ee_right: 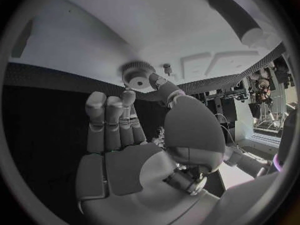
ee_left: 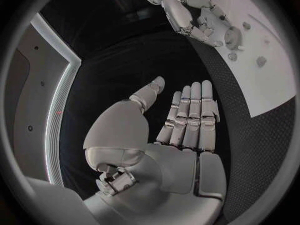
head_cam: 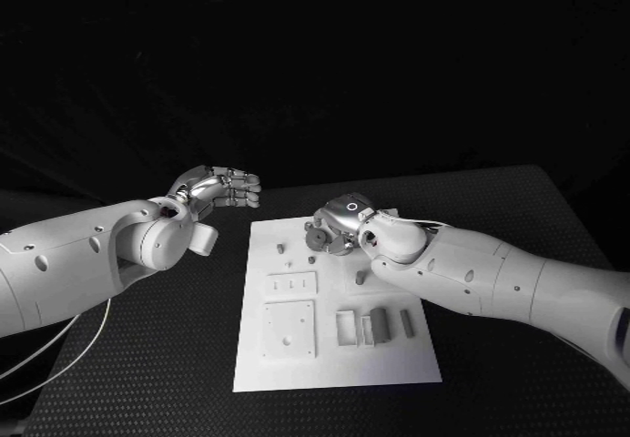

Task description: Assemble the parts on the task board

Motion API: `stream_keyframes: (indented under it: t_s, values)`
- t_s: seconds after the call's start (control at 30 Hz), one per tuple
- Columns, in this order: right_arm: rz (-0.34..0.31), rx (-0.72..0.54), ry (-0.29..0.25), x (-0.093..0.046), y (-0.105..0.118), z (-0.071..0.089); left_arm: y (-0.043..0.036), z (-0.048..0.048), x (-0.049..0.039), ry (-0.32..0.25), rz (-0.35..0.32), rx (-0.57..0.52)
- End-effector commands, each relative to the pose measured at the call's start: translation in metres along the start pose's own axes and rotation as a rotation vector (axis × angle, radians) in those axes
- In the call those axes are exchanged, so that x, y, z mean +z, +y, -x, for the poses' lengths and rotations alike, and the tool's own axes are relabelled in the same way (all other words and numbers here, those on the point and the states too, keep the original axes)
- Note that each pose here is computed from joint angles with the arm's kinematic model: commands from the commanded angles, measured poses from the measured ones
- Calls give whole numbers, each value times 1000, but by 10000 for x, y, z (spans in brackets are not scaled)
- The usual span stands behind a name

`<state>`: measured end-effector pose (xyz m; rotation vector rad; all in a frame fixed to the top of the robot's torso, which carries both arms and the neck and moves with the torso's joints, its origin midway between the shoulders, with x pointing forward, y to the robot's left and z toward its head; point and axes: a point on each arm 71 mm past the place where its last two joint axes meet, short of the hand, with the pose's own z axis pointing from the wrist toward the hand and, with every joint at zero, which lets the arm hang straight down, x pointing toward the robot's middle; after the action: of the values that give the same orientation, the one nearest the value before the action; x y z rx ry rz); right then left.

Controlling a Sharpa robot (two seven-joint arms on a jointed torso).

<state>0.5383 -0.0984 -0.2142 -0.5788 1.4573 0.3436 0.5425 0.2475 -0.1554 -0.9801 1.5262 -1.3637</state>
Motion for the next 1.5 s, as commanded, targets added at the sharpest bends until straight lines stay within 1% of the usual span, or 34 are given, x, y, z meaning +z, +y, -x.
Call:
stream_keyframes:
  t_s: [0.03, 0.4, 0.67, 0.93, 1.07, 1.23, 1.5]
  values:
    - [7, 5, 36, 14, 8, -28, -14, -16, 7, 3, -10, 2]
    - [3, 12, 40, 35, -17, -45, -15, -21, 7, 4, -10, 2]
    - [7, 19, 62, 49, -20, -67, -16, -28, 11, 5, -10, 2]
    - [14, 22, 65, 58, -13, -72, -16, -27, 12, 3, -10, 2]
    - [16, 32, 76, 60, -9, -80, -16, -30, 11, 5, -10, 2]
    - [26, 38, 77, 77, 23, -77, -15, -27, 13, 3, -9, 2]
    - [34, 42, 56, 87, 56, -55, -15, -36, 19, 5, -9, 2]
